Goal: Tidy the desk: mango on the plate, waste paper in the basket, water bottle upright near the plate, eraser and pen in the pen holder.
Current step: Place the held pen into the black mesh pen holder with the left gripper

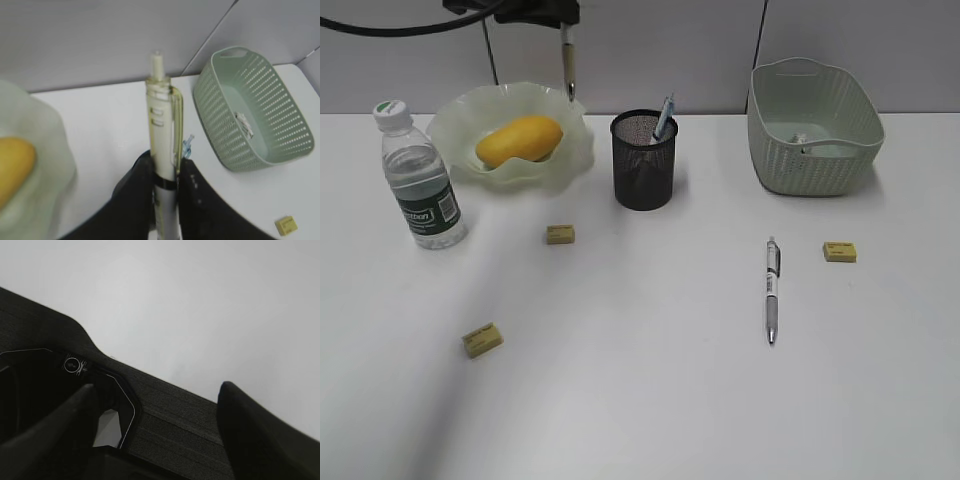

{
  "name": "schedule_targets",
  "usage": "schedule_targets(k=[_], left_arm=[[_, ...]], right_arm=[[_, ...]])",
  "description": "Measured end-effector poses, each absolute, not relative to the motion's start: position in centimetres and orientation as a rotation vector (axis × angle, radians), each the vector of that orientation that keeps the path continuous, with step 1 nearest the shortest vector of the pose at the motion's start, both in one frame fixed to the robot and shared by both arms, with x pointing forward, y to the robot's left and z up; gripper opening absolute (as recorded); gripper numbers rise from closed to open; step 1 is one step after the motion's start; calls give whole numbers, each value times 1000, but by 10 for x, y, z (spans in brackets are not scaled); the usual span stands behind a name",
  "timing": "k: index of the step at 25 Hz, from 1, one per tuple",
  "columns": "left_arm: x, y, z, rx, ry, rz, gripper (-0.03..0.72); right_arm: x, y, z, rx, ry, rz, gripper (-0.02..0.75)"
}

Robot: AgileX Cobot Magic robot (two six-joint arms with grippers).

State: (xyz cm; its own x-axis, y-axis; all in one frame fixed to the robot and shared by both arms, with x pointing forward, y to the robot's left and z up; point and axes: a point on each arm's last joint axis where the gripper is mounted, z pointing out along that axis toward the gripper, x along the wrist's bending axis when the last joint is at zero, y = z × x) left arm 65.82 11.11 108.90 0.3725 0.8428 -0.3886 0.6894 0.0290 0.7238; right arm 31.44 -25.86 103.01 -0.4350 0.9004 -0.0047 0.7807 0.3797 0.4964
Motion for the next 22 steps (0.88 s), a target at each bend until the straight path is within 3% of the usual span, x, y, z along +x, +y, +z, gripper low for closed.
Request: schedule_targets(k=[7, 22], left_arm=[[667, 71, 1076, 1642, 1204, 390, 118], [695, 36, 982, 1610, 1200, 529, 118]], right_arm=[[314, -259, 1030, 1484, 2368, 625, 582], [314, -259, 1030, 1484, 2368, 625, 582]])
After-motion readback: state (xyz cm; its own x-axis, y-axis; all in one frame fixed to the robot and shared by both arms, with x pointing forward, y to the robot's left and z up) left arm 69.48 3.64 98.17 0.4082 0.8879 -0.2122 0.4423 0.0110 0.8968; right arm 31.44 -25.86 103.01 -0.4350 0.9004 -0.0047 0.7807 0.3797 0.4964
